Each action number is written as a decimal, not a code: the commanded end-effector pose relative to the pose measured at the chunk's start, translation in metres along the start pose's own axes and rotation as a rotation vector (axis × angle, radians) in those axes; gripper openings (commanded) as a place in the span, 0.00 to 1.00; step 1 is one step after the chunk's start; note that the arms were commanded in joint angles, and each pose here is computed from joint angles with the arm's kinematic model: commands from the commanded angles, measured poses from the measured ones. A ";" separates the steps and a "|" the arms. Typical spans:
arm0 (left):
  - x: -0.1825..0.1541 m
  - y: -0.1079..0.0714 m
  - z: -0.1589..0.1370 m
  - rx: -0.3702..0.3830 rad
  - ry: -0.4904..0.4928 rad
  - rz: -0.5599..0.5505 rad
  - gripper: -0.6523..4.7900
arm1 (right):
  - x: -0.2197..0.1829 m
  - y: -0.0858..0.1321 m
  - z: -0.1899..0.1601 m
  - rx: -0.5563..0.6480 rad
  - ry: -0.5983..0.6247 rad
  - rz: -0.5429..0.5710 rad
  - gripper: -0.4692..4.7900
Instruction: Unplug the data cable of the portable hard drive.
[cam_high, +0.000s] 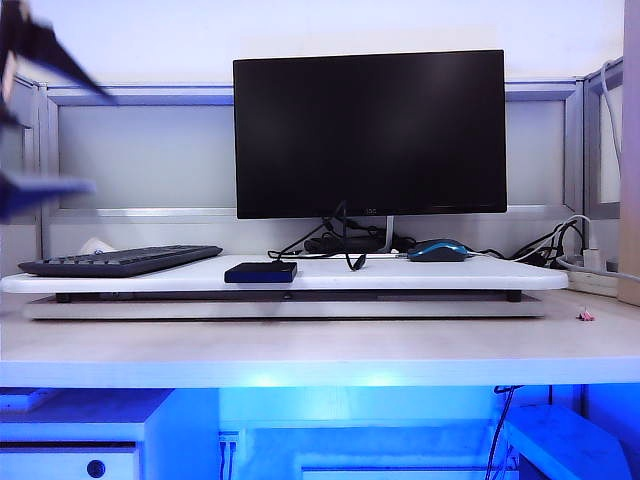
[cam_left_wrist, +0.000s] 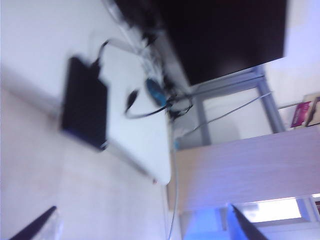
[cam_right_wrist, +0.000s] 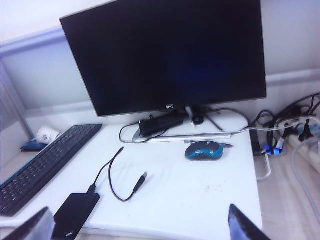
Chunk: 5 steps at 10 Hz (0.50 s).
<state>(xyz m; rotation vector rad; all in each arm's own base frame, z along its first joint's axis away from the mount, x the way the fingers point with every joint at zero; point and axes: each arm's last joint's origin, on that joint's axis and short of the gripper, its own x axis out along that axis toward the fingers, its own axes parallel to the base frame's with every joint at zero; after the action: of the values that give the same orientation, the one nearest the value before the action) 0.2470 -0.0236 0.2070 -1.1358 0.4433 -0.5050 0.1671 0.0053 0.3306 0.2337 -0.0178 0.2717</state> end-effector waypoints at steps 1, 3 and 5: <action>0.027 0.048 -0.006 -0.173 0.067 0.031 0.92 | 0.018 -0.007 -0.007 0.025 0.029 -0.004 1.00; 0.057 0.065 -0.014 -0.267 0.111 -0.051 0.92 | 0.033 -0.005 -0.012 0.032 0.034 0.031 1.00; 0.073 0.062 -0.014 -0.256 0.133 -0.070 0.92 | 0.036 -0.006 -0.014 0.035 0.043 0.034 1.00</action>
<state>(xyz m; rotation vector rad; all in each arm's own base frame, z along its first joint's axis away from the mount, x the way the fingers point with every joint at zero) 0.3027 -0.0534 0.1338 -1.3783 0.6185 -0.5684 0.2026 0.0129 0.3142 0.2615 0.0455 0.3108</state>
